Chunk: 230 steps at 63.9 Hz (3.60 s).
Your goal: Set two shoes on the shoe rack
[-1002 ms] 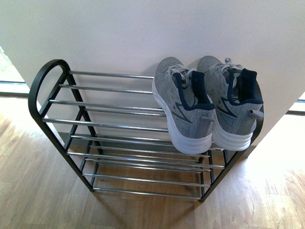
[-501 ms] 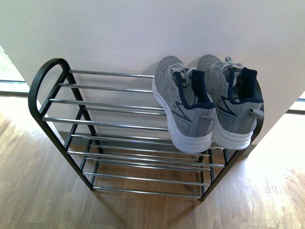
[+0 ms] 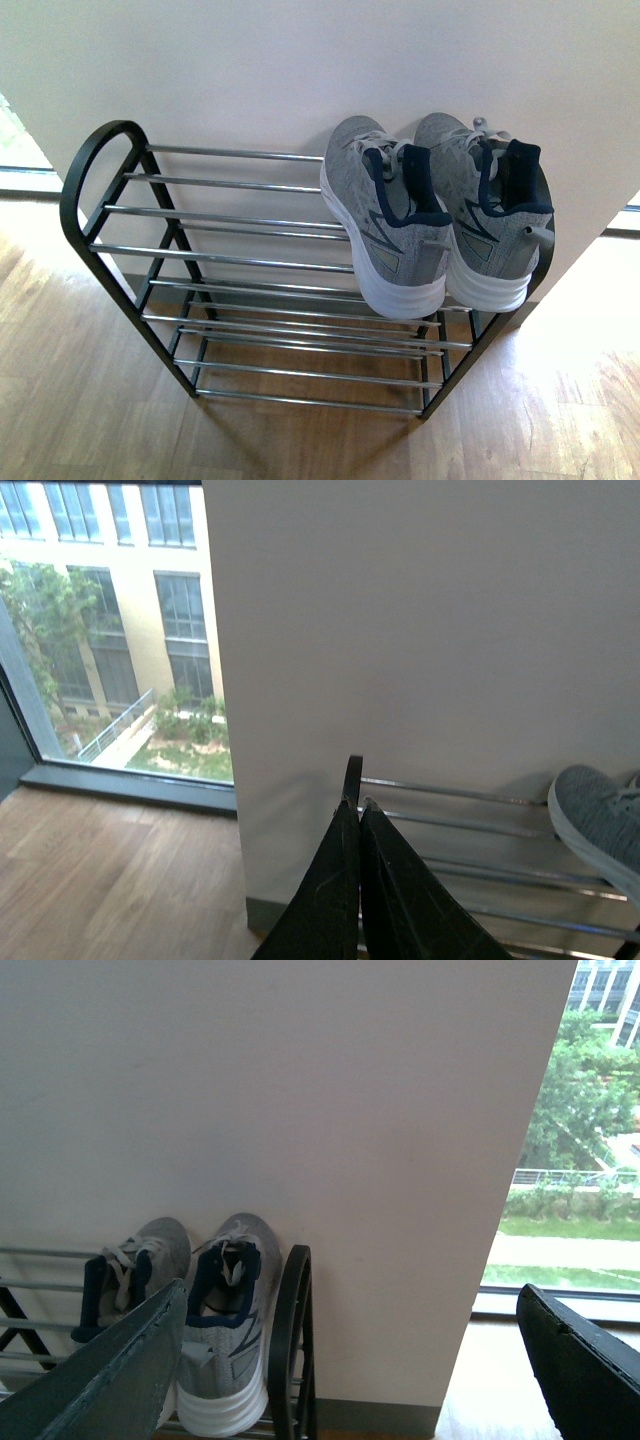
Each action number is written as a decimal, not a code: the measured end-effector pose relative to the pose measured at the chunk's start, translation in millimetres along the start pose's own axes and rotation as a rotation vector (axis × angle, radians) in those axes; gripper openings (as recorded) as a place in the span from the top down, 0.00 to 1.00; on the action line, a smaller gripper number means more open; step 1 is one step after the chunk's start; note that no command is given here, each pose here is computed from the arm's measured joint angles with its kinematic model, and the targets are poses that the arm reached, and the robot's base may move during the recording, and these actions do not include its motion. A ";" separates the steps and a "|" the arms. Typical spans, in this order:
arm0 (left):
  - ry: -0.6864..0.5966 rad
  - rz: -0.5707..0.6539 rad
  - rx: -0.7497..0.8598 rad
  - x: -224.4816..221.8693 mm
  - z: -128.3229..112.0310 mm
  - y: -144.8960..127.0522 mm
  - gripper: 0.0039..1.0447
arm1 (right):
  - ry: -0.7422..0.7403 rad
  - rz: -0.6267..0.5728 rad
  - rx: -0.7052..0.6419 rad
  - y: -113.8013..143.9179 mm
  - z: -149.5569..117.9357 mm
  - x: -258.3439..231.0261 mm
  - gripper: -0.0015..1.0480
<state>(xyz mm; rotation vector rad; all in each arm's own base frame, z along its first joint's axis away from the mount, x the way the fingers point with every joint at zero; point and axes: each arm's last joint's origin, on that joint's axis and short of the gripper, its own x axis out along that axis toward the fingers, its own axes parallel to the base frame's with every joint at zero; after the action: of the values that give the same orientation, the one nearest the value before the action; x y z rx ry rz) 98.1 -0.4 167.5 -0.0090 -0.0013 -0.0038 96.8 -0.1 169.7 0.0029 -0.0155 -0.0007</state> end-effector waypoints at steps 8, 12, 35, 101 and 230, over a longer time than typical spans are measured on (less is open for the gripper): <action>0.005 0.002 0.000 -0.2 -0.5 0.1 0.99 | 0.000 0.000 0.000 0.0 0.0 0.0 0.09; 0.004 0.001 0.000 -0.2 -0.5 0.1 0.99 | 0.000 0.000 0.000 0.0 0.0 0.0 0.09; 0.003 0.001 0.000 -0.2 -0.4 0.1 0.47 | 0.000 0.000 0.000 0.0 0.0 0.0 0.09; 0.003 0.000 0.002 -0.3 -0.4 0.1 0.09 | 0.000 0.000 0.000 0.0 0.0 0.0 0.09; 0.003 0.001 0.002 -0.3 -0.4 0.1 0.09 | 0.000 0.000 0.000 0.0 -0.1 -0.1 0.09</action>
<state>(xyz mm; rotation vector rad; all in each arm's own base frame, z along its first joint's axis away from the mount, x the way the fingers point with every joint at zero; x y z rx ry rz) 97.8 -0.3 167.1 -0.0074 0.0021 -0.0030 96.7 -0.1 169.6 0.0029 -0.0151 -0.0011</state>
